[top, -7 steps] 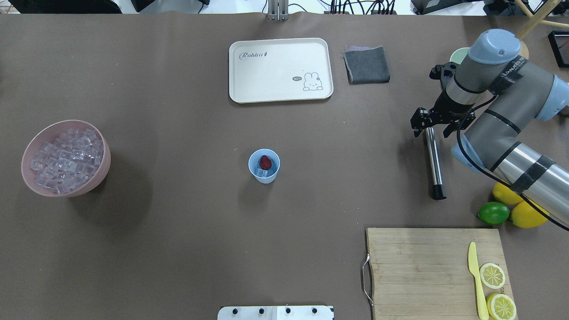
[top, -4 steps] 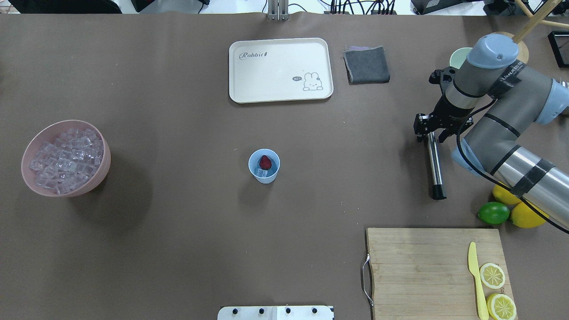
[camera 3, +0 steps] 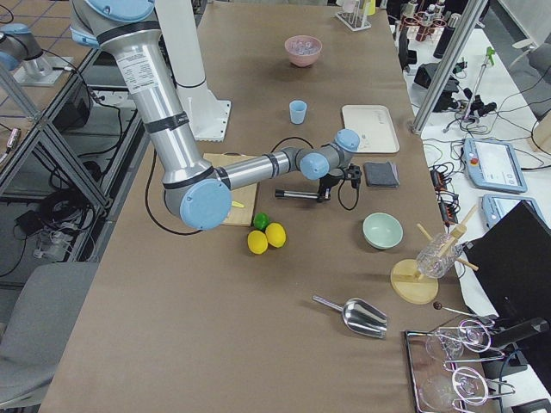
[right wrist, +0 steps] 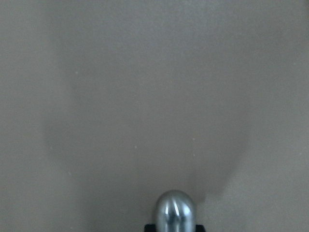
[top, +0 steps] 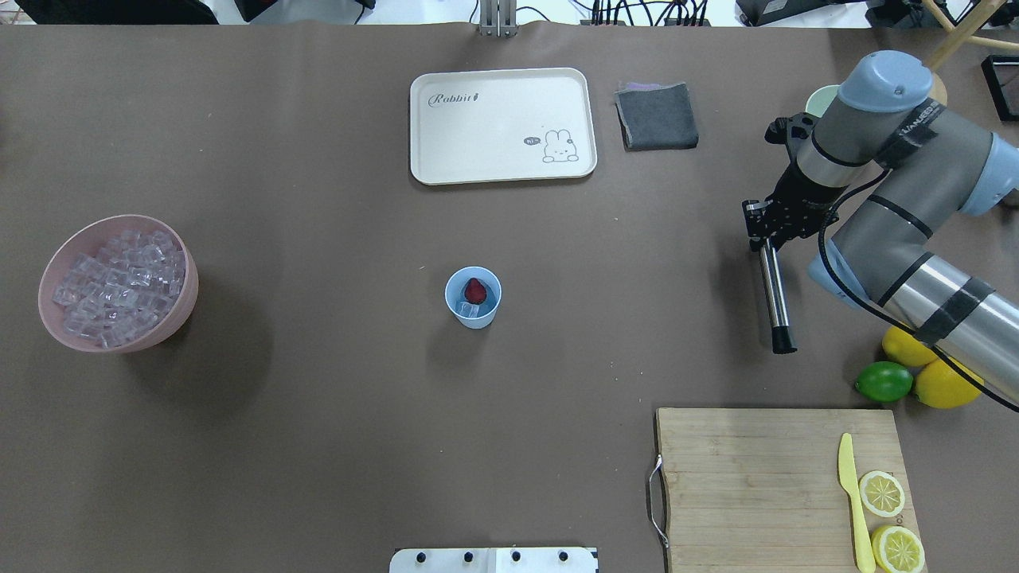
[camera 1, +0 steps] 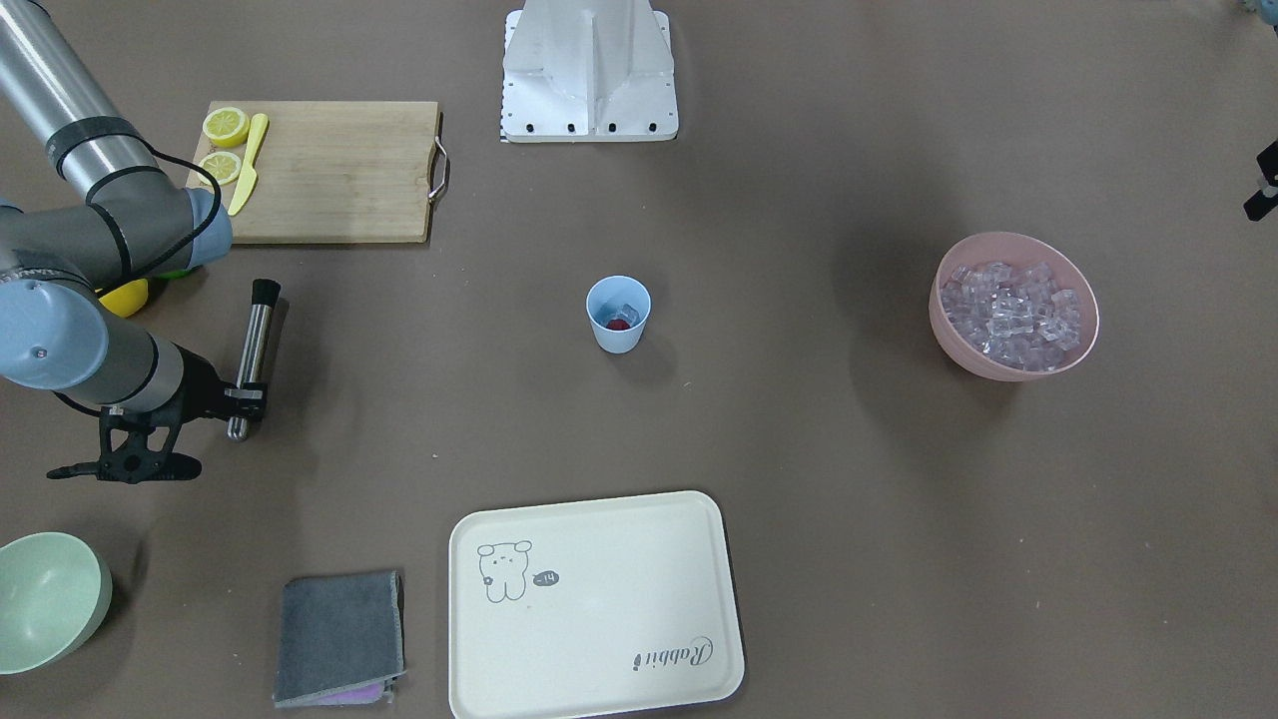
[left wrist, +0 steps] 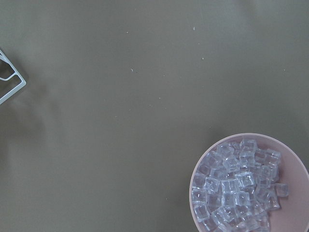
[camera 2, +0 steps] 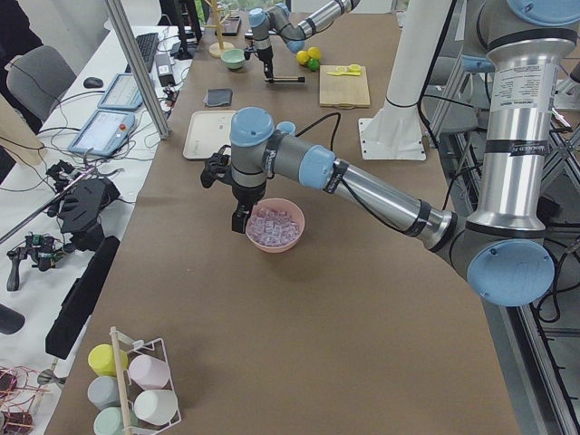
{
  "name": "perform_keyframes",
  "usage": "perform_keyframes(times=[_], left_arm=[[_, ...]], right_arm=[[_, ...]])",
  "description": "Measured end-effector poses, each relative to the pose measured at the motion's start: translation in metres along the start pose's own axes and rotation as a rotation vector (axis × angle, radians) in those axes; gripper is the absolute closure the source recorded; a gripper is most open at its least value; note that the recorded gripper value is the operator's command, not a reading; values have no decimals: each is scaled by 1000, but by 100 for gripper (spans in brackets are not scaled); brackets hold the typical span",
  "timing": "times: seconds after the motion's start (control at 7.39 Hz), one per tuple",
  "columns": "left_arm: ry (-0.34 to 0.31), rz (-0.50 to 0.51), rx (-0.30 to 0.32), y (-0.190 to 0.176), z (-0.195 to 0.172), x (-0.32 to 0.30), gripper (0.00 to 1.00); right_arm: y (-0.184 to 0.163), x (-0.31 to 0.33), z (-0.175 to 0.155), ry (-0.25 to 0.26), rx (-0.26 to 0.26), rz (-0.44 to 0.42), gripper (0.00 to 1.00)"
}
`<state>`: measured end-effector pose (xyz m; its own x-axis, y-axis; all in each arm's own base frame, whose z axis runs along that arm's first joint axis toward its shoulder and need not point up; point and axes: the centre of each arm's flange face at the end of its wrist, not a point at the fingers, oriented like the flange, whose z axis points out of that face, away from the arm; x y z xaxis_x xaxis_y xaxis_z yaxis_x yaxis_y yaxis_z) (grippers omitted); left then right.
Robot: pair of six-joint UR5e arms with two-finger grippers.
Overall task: Mash ice and strawberries in cup
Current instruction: 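Grasp the steel rod with the right gripper and lift it, then carry the steel rod with the right gripper down into the cup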
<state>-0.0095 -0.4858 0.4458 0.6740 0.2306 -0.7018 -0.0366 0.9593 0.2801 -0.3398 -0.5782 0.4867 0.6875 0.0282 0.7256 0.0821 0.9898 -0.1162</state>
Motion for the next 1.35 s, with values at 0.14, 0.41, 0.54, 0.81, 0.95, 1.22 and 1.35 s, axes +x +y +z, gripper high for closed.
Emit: perform_keyframes(times=[0.14, 0.41, 0.54, 0.81, 0.95, 1.22, 1.35], left_arm=[[1, 0, 1, -1, 0, 1, 3], [3, 5, 5, -5, -1, 3, 3], [3, 7, 6, -6, -1, 3, 3], [2, 9, 1, -5, 2, 0, 3], [1, 6, -4, -4, 4, -2, 3], [0, -3, -15, -3, 10, -9, 3], [-5, 9, -28, -2, 17, -16, 3]], right_arm=[[-1, -5, -22, -33, 19, -8, 100], [9, -34, -71, -88, 95, -65, 100], [17, -57, -96, -107, 150, -98, 100], [42, -119, -142, -152, 267, -134, 100], [65, -155, -159, -170, 336, -162, 100], [121, -237, -169, -205, 479, -227, 100], [147, -280, -166, -229, 543, -244, 100]])
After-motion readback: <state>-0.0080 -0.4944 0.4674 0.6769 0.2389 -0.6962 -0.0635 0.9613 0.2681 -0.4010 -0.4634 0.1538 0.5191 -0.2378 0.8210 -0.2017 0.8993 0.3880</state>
